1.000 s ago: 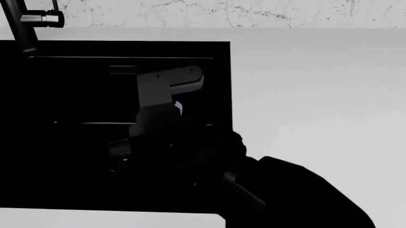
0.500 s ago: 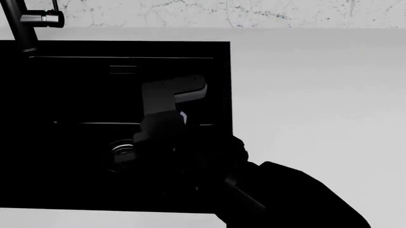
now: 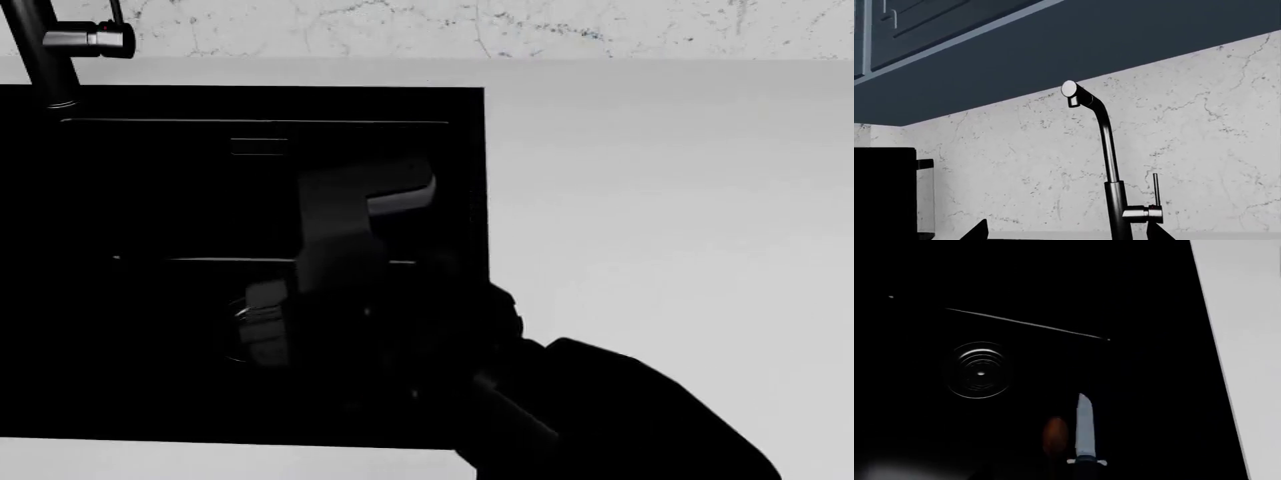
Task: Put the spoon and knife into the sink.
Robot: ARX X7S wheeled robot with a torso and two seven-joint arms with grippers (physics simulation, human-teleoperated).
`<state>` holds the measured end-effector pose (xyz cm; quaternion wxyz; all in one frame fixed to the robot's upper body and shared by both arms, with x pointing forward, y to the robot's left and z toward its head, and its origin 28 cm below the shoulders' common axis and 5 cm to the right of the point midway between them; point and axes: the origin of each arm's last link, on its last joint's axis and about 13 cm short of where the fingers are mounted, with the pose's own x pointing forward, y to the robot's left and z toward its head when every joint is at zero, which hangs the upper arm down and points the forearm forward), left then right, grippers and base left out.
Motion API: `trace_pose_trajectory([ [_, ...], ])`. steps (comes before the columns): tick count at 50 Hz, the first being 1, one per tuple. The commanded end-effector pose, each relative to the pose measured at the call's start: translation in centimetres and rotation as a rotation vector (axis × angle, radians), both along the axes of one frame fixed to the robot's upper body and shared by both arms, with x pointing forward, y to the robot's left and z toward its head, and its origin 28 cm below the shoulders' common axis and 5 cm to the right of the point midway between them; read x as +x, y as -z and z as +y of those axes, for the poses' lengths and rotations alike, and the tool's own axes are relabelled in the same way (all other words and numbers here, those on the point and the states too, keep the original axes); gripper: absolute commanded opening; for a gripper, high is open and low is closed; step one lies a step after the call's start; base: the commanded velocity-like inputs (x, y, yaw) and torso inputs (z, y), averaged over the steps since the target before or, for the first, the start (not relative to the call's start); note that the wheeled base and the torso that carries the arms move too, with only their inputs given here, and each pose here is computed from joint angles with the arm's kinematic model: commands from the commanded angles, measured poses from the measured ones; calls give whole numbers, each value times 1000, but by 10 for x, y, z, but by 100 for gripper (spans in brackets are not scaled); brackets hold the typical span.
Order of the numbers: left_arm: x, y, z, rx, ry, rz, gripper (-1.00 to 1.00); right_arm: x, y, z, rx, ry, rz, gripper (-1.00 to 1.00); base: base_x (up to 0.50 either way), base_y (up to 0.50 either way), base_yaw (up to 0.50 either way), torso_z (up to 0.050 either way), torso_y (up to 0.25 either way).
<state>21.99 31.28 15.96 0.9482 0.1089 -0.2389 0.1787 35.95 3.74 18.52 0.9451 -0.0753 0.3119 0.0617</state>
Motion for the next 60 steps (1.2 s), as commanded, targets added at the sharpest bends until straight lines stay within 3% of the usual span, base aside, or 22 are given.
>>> trace_pose_trajectory([
  [1, -2, -2, -1, 0, 1, -4, 100, 1, -6, 1, 0, -6, -33, 100, 0, 0, 0, 0, 0],
  [15, -9, -5, -1, -4, 3, -17, 100, 1, -18, 6, 1, -20, -94, 100, 0, 0, 0, 0, 0],
  [35, -22, -16, -4, 3, 7, -46, 100, -3, -61, 18, 25, -57, -246, 100, 0, 0, 0, 0, 0],
  [54, -24, -22, -9, 16, 20, -57, 100, -11, -114, 30, 104, -52, -425, 100, 0, 0, 0, 0, 0],
  [60, -21, -22, -11, 19, 26, -52, 100, -16, -120, 25, 127, -30, -473, 100, 0, 0, 0, 0, 0],
])
